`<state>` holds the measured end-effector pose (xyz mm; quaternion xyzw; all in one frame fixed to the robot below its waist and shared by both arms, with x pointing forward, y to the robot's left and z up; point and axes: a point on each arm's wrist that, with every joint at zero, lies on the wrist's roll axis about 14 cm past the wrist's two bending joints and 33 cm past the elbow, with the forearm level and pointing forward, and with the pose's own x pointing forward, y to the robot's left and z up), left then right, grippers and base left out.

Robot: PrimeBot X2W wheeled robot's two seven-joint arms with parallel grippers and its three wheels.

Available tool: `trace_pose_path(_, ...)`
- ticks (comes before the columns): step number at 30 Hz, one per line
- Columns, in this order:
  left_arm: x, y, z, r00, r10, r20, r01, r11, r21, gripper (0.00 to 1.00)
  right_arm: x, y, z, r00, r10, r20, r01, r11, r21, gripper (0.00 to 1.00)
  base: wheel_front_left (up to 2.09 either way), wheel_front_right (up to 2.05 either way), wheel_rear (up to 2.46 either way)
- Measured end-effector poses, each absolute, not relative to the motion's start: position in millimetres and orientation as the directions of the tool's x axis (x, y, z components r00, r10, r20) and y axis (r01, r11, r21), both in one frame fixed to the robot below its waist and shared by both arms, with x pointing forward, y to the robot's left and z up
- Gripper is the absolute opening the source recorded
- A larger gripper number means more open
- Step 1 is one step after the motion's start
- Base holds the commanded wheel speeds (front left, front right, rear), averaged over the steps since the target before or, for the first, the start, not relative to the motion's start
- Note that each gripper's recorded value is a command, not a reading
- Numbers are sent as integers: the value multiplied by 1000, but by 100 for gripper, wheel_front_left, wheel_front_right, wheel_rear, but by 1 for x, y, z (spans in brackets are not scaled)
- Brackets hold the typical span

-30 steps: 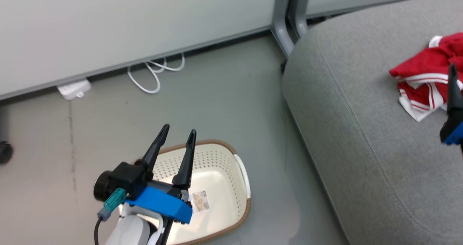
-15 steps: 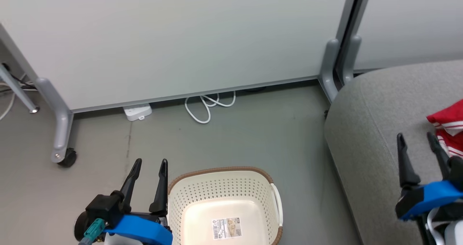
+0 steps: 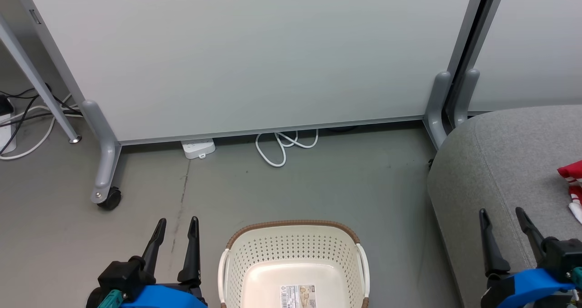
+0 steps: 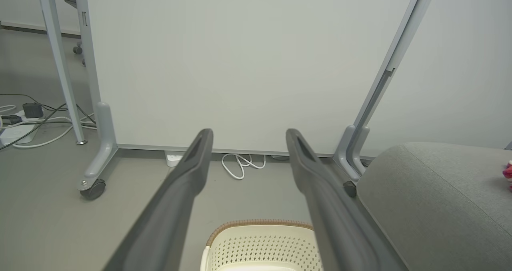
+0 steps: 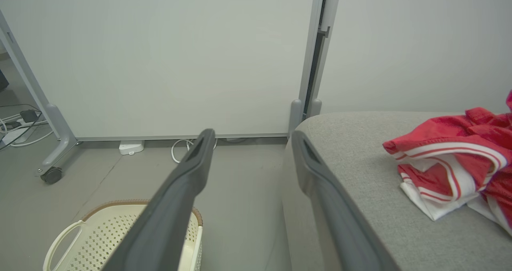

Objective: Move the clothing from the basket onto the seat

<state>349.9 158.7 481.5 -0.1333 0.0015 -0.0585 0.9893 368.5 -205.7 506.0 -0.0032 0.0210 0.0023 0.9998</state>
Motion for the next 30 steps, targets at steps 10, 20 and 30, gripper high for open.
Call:
trace_pose_path(10,347,162,474,993,-114,-11,107,958,-264,100,367,-191,498,997,42,-62,-42,999,2,100,0,0,0)
trace_pose_path(20,346,164,472,994,-108,-19,99,959,-267,100,368,-183,496,996,63,-66,-62,998,17,100,0,0,0)
trace_pose_path(30,332,163,444,989,-100,-110,65,956,-285,0,360,-183,471,988,60,-143,-55,998,37,0,0,0,0)
